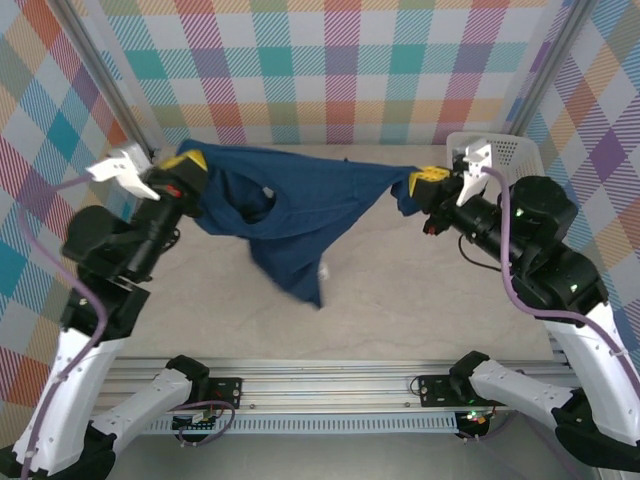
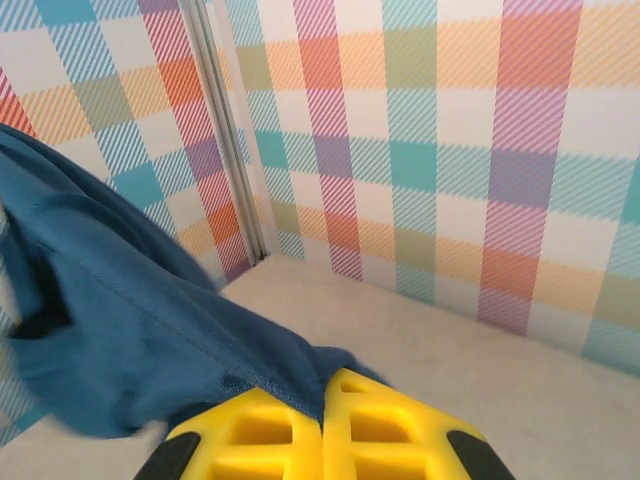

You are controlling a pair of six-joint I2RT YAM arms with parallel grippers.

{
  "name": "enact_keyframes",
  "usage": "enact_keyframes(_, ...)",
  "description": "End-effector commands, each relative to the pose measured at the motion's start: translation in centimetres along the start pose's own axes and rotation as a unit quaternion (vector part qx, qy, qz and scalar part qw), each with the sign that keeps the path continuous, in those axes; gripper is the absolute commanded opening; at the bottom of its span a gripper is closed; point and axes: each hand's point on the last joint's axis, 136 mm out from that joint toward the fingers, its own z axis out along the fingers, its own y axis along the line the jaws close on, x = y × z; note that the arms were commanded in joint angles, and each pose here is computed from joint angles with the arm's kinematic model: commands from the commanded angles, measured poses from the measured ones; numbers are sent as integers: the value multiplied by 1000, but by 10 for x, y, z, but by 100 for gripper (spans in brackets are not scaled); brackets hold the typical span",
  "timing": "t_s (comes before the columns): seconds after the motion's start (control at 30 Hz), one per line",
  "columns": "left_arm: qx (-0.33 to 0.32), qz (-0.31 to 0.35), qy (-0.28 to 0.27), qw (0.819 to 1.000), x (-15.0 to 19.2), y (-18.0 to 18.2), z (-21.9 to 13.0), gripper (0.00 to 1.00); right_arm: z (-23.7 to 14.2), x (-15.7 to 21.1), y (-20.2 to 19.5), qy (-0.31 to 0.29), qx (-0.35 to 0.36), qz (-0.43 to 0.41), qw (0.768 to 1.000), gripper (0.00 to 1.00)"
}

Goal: Fold the inside-out t-shirt

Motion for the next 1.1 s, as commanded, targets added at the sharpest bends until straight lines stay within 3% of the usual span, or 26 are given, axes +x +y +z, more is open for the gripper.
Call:
enact_keyframes(0.0,-71,56,68,994,18,21,22,0,2,-10,-11,10,35,-32,999,0)
enact_keyframes(0.13,-57,69,87,992,10,10,35,0,-7,-34,-16,-11,55,-40,998,0)
enact_keyframes(0.23,-58,70,117,989,27,13,48,0,-2,-30,-28,5,91,-45,995,0)
enact_keyframes(0.3,-71,64,160,983,64,27,66,0,19,-7,-43,44,123,-51,990,0)
enact_keyframes(0.43,-100,35,276,955,184,69,118,0,93,84,-98,183,165,5,969,0)
enact_keyframes(0.47,-113,34,307,944,220,85,136,5,117,117,-117,223,169,33,959,0)
enact_keyframes(0.53,-148,45,355,922,270,112,161,26,152,167,-151,279,185,65,940,0)
enact_keyframes(0.6,-173,63,389,903,300,132,168,43,176,205,-177,320,197,77,923,0)
enact_keyframes(0.67,-169,62,403,897,318,137,157,61,188,232,-190,346,200,86,912,0)
enact_keyframes(0.77,-149,37,424,893,349,141,124,74,191,256,-205,365,209,83,903,0)
enact_keyframes(0.9,-152,26,464,872,401,161,94,72,187,281,-226,392,231,74,887,0)
enact_keyframes(1.07,-193,48,516,833,447,194,92,54,184,297,-235,405,235,76,880,0)
